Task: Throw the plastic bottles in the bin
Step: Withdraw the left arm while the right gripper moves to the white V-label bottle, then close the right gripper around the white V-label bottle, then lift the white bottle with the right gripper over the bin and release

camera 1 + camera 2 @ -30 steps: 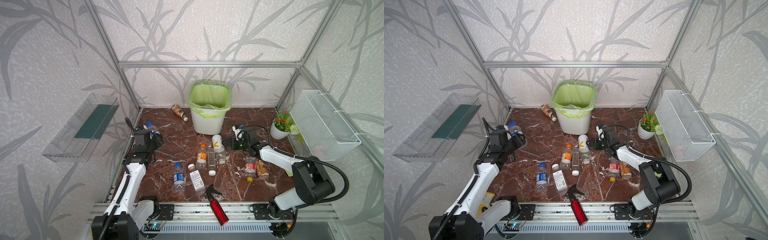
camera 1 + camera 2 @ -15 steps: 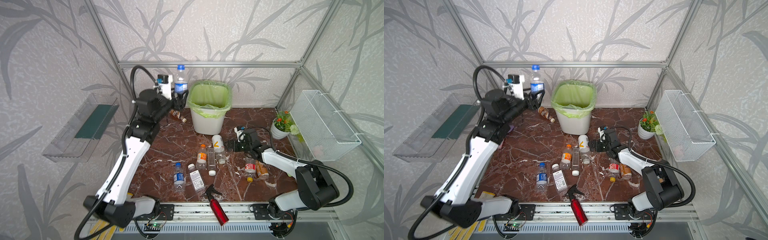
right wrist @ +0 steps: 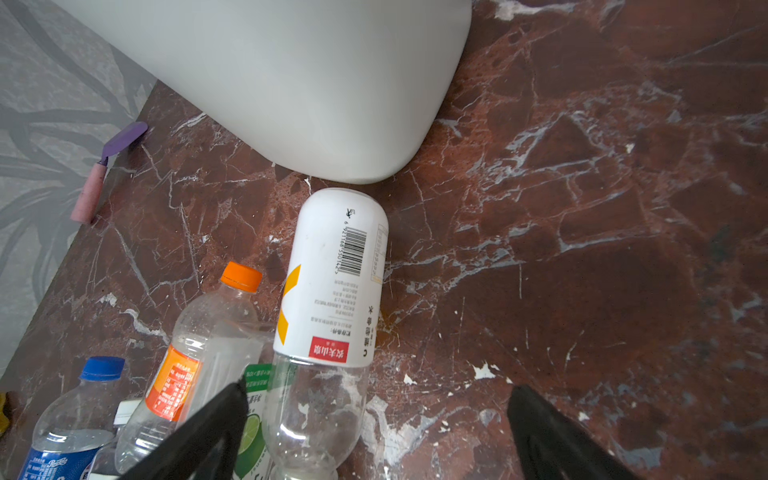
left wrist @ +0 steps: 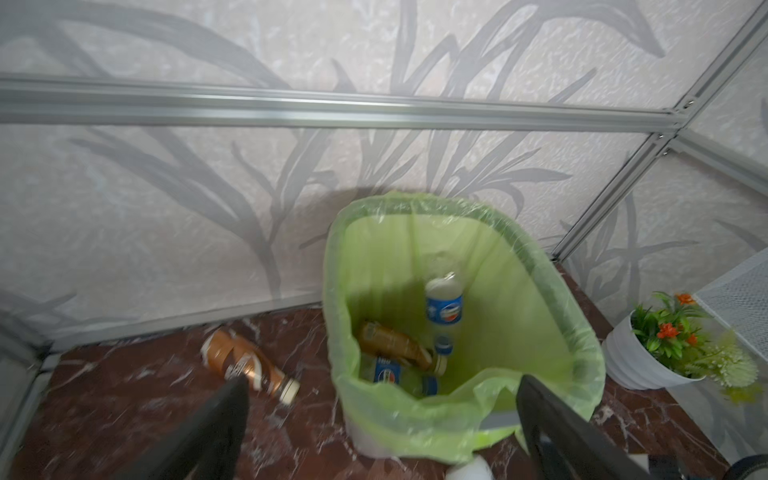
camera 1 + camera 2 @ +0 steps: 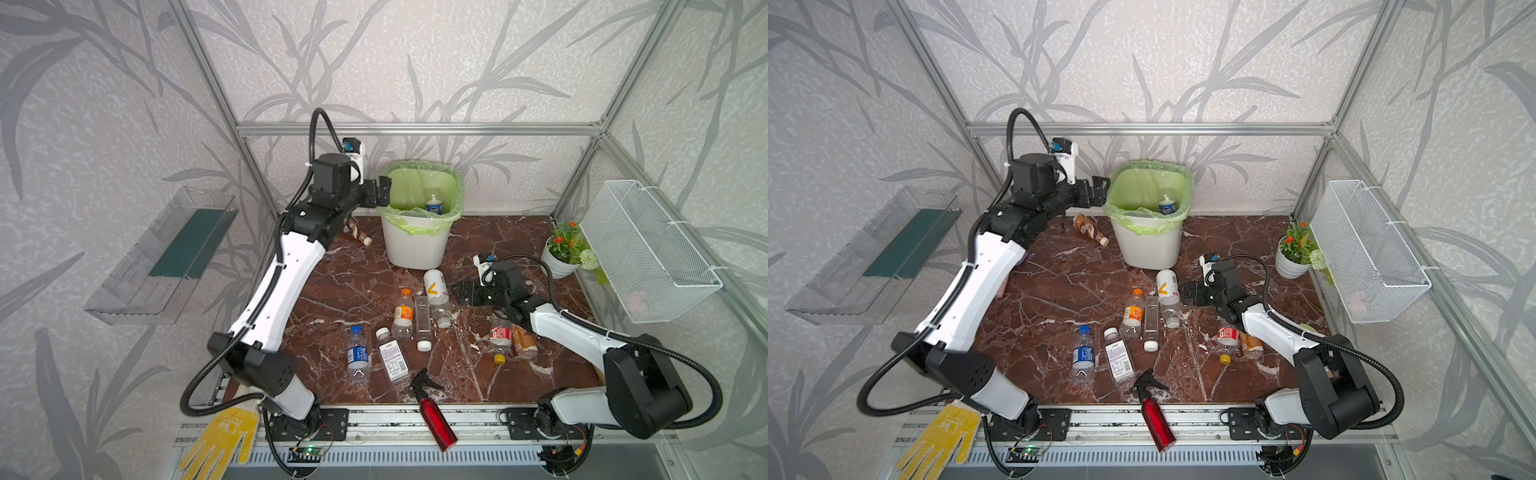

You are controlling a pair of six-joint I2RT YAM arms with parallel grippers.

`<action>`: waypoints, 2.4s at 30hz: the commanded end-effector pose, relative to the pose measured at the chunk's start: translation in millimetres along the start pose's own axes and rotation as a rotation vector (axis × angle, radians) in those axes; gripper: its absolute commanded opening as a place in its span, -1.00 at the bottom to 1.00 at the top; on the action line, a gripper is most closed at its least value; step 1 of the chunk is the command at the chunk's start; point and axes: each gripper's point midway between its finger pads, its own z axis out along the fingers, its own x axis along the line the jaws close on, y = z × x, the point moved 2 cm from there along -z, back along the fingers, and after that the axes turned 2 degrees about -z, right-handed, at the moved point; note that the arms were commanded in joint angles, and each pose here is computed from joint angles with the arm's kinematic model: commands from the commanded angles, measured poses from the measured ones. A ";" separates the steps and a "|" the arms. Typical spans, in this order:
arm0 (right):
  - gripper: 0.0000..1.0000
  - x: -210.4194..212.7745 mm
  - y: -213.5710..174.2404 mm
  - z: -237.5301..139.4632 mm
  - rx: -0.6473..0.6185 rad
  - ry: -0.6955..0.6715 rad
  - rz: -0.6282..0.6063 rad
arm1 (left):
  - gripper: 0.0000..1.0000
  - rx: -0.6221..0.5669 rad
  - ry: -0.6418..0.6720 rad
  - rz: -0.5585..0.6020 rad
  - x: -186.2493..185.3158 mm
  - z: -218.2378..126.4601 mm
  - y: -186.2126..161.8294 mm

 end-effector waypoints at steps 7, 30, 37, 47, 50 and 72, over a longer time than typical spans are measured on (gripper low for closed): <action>0.96 22.7 1.4 -6.4 0.068 -0.010 -0.093 | 0.92 0.003 0.338 -0.249 128.0 -63.5 -68.3; 0.87 33.0 -4.3 80.2 0.149 -0.150 -0.049 | 0.77 0.315 0.217 -0.419 145.4 -8.4 -188.2; 0.74 28.6 -14.2 96.1 0.165 -0.159 -0.035 | 0.74 0.320 0.220 -0.441 148.8 -7.2 -189.8; 0.39 20.6 -19.6 86.3 0.161 -0.204 -0.045 | 0.73 0.323 0.213 -0.449 149.2 -6.3 -191.6; 0.34 21.0 -18.2 77.5 0.149 -0.205 -0.047 | 0.73 0.323 0.212 -0.450 149.7 -5.3 -191.6; 0.32 78.6 155.9 -186.3 -0.844 -0.249 -0.422 | 0.72 0.309 0.165 -0.428 145.7 -0.8 -192.9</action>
